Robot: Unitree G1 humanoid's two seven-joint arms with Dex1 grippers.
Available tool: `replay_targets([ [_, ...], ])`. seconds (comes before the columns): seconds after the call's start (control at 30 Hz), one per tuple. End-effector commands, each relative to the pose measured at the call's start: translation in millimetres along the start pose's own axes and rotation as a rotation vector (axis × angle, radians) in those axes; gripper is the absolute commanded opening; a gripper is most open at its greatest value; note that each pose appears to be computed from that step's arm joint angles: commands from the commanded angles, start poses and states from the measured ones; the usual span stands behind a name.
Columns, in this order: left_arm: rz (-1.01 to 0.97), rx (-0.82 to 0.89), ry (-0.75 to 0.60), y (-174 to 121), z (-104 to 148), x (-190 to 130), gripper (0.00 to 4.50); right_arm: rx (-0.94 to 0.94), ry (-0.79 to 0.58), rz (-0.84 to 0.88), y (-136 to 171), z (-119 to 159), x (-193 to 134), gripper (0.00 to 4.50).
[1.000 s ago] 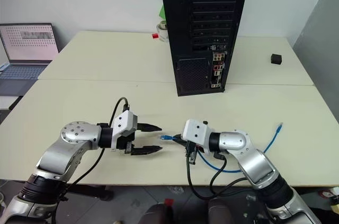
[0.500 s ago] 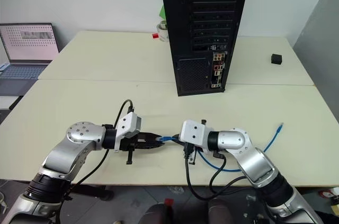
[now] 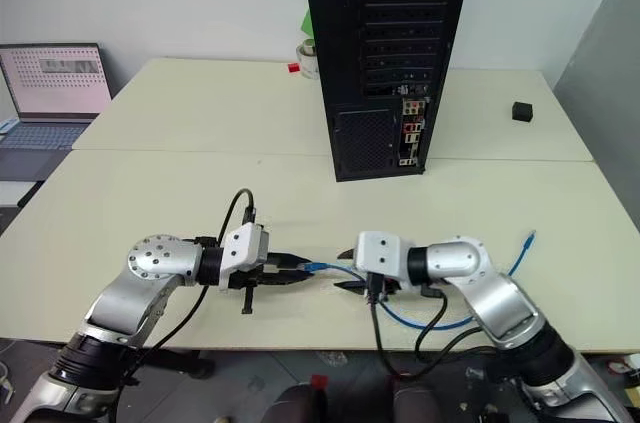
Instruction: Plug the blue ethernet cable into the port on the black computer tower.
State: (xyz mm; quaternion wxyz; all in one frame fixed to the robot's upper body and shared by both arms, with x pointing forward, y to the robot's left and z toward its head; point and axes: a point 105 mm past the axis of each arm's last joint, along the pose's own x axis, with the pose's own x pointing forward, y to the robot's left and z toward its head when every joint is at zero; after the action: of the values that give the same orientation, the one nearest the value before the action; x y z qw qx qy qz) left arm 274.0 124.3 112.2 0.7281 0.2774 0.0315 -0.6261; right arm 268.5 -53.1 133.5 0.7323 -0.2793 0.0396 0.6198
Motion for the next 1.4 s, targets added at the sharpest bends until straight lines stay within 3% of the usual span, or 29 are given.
replay_targets([
  [0.03, 0.029, 0.221, -0.027, -3.4, 12.5, 6.2, 0.27, 0.082, -0.092, -0.007, -5.8, 21.7, -23.1, 3.23],
  [0.07, 0.051, 0.287, -0.026, -2.5, 13.3, 7.1, 0.27, 0.118, -0.106, -0.011, -6.2, 22.7, -26.7, 3.48],
  [0.23, 0.256, 0.671, -0.082, 10.4, 25.6, 6.2, 0.27, 0.370, -0.196, -0.040, -3.6, 25.2, -28.1, 3.50],
  [0.33, 0.324, 0.811, -0.107, 13.1, 26.8, 4.0, 0.27, 0.480, -0.248, -0.068, -3.1, 27.6, -18.4, 3.50],
  [0.83, 0.424, 0.978, -0.164, 19.2, 32.6, 1.6, 0.27, 0.614, -0.331, -0.099, -4.0, 33.7, 10.5, 3.50],
  [1.13, 0.420, 0.990, -0.168, 16.7, 33.8, 2.5, 0.27, 0.623, -0.367, -0.121, -9.0, 38.9, 15.7, 1.33],
  [1.4, 0.448, 0.986, -0.164, 19.9, 34.6, 1.1, 0.27, 0.623, -0.362, -0.121, -9.2, 38.7, 17.2, 0.03],
])
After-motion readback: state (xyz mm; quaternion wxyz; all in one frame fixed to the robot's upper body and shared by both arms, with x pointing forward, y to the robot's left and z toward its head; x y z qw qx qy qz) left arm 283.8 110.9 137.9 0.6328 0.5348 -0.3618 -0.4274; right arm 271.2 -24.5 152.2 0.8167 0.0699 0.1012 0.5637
